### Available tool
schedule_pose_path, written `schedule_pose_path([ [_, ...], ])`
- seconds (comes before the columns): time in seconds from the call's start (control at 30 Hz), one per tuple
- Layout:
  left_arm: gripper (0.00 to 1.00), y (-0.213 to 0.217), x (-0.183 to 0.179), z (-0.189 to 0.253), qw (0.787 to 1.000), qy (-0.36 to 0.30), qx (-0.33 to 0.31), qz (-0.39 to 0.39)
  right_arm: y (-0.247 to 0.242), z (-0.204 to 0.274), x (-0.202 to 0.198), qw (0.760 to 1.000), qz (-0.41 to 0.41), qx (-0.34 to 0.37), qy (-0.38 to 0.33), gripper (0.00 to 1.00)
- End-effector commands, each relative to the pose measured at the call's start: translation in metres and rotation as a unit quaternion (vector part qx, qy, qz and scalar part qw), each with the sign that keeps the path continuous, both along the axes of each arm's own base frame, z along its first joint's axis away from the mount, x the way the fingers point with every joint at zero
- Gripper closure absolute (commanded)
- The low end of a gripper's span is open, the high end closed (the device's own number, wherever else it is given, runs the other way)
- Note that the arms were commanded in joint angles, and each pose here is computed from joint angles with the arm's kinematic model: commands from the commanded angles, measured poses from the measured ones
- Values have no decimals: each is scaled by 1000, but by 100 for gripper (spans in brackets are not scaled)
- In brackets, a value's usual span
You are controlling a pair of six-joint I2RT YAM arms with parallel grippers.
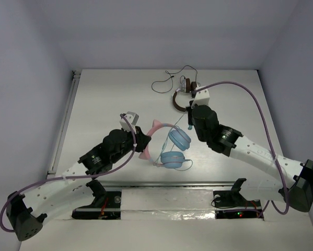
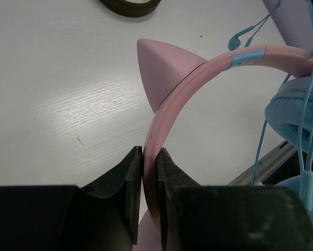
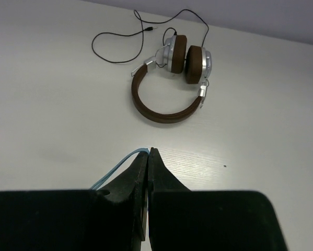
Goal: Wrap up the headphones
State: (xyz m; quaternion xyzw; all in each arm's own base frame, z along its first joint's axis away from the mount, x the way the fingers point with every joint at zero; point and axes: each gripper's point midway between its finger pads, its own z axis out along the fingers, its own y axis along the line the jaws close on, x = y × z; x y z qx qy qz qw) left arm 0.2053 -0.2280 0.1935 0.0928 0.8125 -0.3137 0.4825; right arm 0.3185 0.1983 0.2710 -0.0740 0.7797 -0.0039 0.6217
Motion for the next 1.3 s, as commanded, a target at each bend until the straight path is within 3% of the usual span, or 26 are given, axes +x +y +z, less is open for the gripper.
schedule_pose_path([
  [0.0, 100, -12, -2, 76, 993, -61, -97, -19, 9, 20, -4, 993, 17, 112, -22, 100],
  [0.27, 100, -8, -3, 116, 988, -90, -126, -15, 23, -15, -14, 987, 61, 147, 23, 100],
  [0.4, 100, -1, -2, 133, 984, -107, -144, 0, 47, -25, -28, 973, 128, 191, 38, 100],
  [0.67, 100, 4, -7, 159, 976, -124, -182, 2, 55, -36, -41, 955, 173, 236, 45, 100],
  [0.77, 100, 6, -4, 164, 973, -127, -194, 13, 65, -36, -47, 942, 205, 263, 46, 100],
  [1.03, 100, 13, 9, 173, 958, -137, -245, 62, 95, -16, -75, 876, 298, 375, 57, 100],
  [1.27, 100, -6, 20, 142, 964, -105, -237, 58, 108, -25, -88, 843, 336, 414, 74, 83],
])
